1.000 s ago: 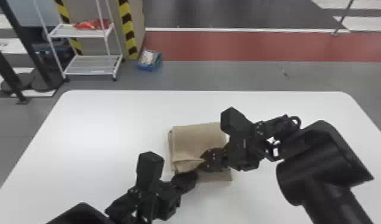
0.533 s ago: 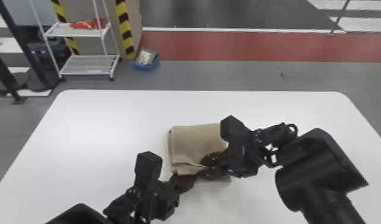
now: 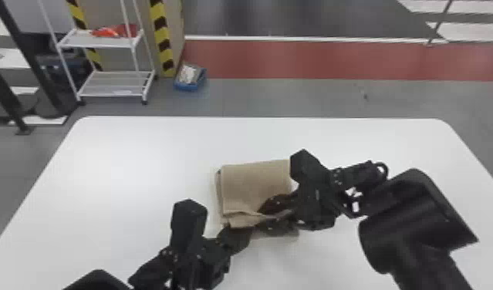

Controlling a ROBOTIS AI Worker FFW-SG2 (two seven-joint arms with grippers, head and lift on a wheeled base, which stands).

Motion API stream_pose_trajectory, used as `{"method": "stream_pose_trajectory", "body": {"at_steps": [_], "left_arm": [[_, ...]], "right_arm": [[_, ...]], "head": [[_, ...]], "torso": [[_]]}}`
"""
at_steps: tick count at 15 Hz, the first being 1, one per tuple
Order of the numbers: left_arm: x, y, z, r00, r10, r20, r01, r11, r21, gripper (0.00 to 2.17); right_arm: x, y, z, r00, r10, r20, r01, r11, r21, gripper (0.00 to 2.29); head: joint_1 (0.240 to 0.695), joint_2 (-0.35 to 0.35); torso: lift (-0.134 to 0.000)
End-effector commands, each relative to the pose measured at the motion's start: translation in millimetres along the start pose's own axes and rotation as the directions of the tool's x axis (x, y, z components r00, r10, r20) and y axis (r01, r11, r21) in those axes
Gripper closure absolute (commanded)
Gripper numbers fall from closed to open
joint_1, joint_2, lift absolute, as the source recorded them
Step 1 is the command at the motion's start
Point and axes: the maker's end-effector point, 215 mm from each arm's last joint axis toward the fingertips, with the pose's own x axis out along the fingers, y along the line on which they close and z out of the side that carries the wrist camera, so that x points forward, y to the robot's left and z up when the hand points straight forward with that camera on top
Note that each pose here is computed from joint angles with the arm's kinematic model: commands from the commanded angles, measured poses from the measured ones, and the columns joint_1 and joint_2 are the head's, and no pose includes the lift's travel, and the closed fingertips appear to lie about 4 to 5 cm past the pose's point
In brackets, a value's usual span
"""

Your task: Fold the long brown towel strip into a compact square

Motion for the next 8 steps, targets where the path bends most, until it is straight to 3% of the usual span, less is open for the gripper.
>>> {"method": "stream_pose_trajectory", "body": {"at_steps": [1, 3, 8], "left_arm": [[-4, -1, -2, 1.000, 0.002, -0.004, -0.002, 1.000, -0.003, 1.20], [-5, 0, -6, 1.000, 0.007, -0.012, -0.007, 1.000, 0.002, 1.20], [-3, -6, -8, 1.000, 0.001, -0.018, -0.001, 1.000, 0.009, 1.20]], "right_arm": [[-23, -8, 8, 0.997, -0.045, 0.060, 0.044, 0.999, 0.022, 0.84], [-53, -21, 22, 0.985, -0.097, 0.145, 0.087, 0.993, 0.076, 0.72], [-82, -27, 26, 0.969, -0.148, 0.198, 0.124, 0.984, 0.130, 0.58]], "head": [[0.695, -0.013], [0.695, -0.021], [0.695, -0.056]], "torso": [[-0.124], [-0.124], [-0.124]]}}
